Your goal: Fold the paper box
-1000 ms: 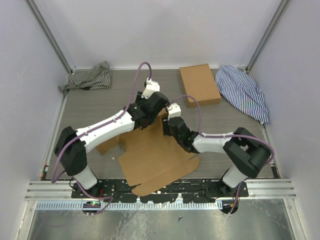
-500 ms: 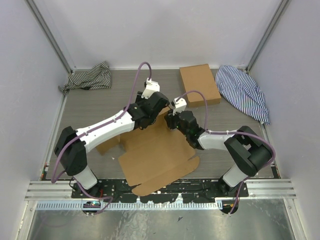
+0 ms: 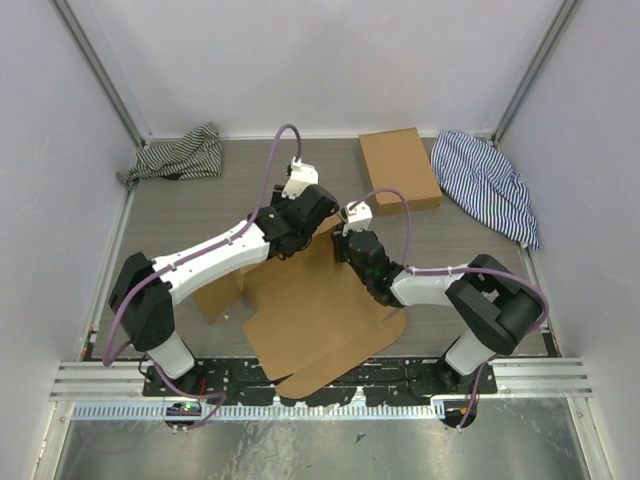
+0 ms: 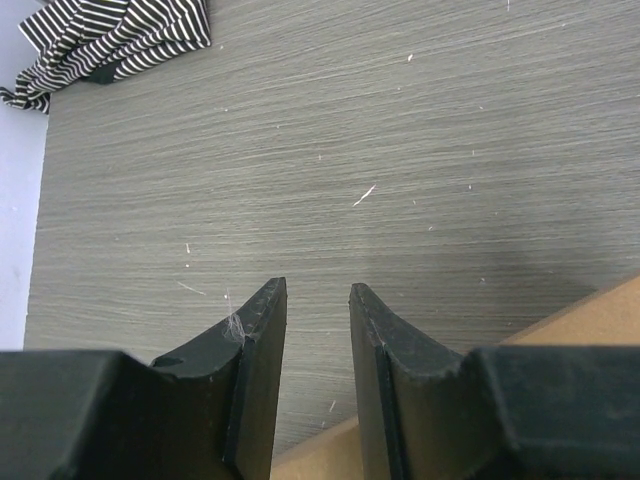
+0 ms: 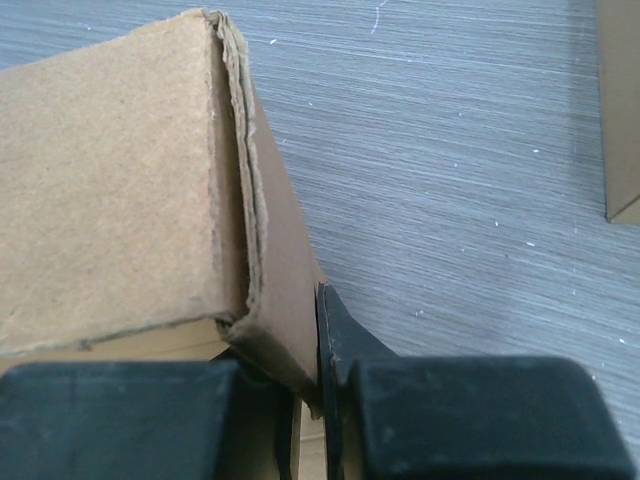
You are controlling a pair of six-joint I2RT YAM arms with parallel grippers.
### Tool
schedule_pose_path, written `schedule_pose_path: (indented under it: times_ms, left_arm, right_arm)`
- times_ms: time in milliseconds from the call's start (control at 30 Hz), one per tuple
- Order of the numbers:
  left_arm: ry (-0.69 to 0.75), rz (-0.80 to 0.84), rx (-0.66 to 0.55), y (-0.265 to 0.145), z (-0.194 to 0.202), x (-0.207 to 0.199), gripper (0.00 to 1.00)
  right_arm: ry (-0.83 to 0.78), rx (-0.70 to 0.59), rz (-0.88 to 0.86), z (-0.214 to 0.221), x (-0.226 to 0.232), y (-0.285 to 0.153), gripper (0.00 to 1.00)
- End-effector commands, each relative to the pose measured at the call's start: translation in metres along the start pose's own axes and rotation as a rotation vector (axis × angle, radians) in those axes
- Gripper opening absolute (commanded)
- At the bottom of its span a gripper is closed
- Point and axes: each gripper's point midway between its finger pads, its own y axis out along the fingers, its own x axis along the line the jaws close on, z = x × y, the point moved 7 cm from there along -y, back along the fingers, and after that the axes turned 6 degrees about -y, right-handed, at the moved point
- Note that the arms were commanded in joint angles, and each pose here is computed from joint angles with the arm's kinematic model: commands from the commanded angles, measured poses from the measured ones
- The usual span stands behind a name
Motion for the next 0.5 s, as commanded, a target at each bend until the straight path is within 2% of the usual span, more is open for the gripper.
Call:
schedule_pose_path:
  times_ms: [0,133,333,433,467]
  left_arm:
    - [0.070,-0.003,0.074,-0.001,0.025,0.001,0.39]
    - [0.073,-0.008,0.072,-0.003,0.026,0.004,0.39]
    - [0.065,-0.007,0.069,-0.004,0.026,0.005,0.39]
    - [0.068,-0.013,0.069,-0.005,0.027,0.007,0.39]
    - [0.066,-0.012,0.067,-0.006,0.027,0.008,0.39]
  right_arm:
    - [0.091,-0.072,0.158,-0.008,-0.006,-0.004,0.01]
    - [0.082,-0.048,0.198,-0.007,-0.009,-0.001,0.06]
    - [0.097,-0.024,0.178,-0.005,-0.003,0.006,0.33]
    - [0.113,-0.033,0.165,-0.008,0.000,0.008,0.36]
    - [0.119,-0.035,0.165,-0.009,0.000,0.009,0.33]
